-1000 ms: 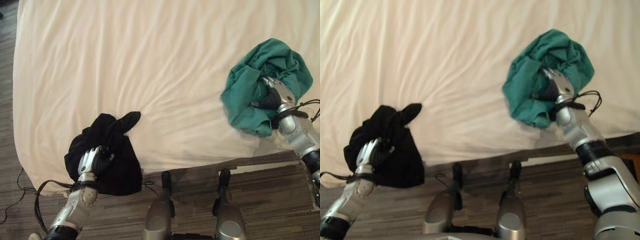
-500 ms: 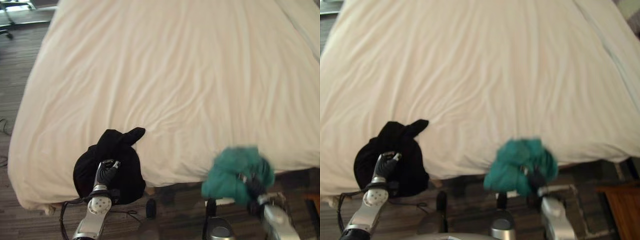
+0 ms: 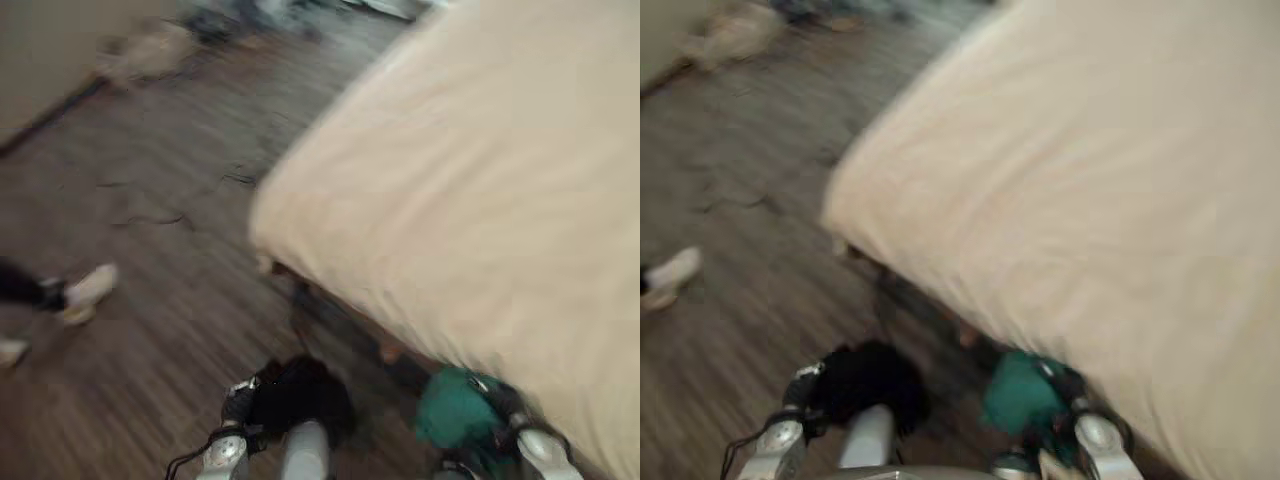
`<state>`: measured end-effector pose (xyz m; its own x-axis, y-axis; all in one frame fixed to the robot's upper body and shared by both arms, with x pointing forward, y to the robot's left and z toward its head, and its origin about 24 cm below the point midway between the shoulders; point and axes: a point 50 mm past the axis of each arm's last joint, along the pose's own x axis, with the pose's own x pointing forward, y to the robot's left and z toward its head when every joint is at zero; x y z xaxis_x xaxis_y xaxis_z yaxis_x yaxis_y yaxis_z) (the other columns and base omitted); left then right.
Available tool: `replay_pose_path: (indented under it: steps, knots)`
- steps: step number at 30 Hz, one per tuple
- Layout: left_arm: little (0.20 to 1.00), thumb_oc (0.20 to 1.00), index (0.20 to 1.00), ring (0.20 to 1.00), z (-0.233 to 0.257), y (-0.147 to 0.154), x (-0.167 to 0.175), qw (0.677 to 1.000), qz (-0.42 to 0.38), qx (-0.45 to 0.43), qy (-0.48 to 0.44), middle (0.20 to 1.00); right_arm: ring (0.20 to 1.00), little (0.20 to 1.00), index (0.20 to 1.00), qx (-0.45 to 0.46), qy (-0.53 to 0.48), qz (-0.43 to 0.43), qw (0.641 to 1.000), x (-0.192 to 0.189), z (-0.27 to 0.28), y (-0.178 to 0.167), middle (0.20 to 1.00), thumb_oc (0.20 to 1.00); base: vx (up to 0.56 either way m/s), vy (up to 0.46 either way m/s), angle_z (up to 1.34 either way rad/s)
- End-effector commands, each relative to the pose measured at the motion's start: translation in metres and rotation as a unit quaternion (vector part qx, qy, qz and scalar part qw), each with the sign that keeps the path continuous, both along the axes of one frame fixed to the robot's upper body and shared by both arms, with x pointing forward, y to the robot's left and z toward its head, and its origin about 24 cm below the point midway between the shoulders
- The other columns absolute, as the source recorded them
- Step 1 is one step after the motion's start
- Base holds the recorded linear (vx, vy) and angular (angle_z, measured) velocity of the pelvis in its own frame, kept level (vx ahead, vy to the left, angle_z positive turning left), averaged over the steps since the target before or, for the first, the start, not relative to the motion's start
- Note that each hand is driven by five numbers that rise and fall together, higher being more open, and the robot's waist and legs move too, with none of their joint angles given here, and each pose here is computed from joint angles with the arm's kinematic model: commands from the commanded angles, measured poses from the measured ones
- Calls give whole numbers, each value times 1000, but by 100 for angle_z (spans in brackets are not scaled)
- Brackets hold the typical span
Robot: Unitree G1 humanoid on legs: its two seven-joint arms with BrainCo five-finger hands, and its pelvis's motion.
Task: Tidy up the quilt and then pick up the clothes from the bed and put them into the laundry hamper.
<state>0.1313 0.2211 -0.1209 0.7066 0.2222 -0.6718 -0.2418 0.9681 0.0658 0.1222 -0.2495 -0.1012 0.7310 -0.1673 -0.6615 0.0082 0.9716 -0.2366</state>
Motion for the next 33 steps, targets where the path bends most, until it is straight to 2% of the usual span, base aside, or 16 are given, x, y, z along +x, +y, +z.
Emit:
replay_pose_path:
  steps: [1, 4, 8, 9, 15, 16, 22, 27, 33]
  knots:
    - [200, 200, 200, 200, 29, 43, 32, 996, 24, 63, -64, 200, 200, 200, 200, 9, -112, -11, 994, 56, 24, 12, 200, 200, -107, 687, 151]
    - [200, 200, 200, 200, 21, 35, 28, 998, 16, 48, -46, 200, 200, 200, 200, -9, -75, -70, 995, 40, 12, -4, 200, 200, -52, 498, 194]
    - [200, 200, 200, 200, 19, 28, 35, 998, 4, 46, -43, 200, 200, 200, 200, -11, -70, -85, 994, 47, 9, -4, 200, 200, 145, 501, 132]
    - [200, 200, 200, 200, 21, 17, 45, 998, -14, 38, -55, 200, 200, 200, 200, -6, -72, -99, 992, 49, 8, -3, 200, 200, 143, 271, 159]
    - [200, 200, 200, 200, 14, -3, 56, 996, -64, 48, -35, 200, 200, 200, 200, 9, -69, -127, 989, 50, 2, 0, 200, 200, 152, 228, 148]
    - [200, 200, 200, 200, 26, -98, 92, 989, -52, -123, -67, 200, 200, 200, 200, 48, -130, 93, 986, 111, 30, 104, 200, 200, 18, 76, 84]
    - [200, 200, 200, 200, 27, -90, 91, 990, -38, -114, -80, 200, 200, 200, 200, 58, -135, 119, 982, 109, 31, 117, 200, 200, 58, -12, -6]
    - [200, 200, 200, 200, 33, -92, 95, 987, -59, -119, -95, 200, 200, 200, 200, 29, -142, 125, 982, 113, 36, 100, 200, 200, 82, -81, 23]
    - [200, 200, 200, 200, 20, -90, 87, 993, -66, -82, -53, 200, 200, 200, 200, 10, -141, 125, 982, 123, 37, 101, 200, 200, 462, 69, 46]
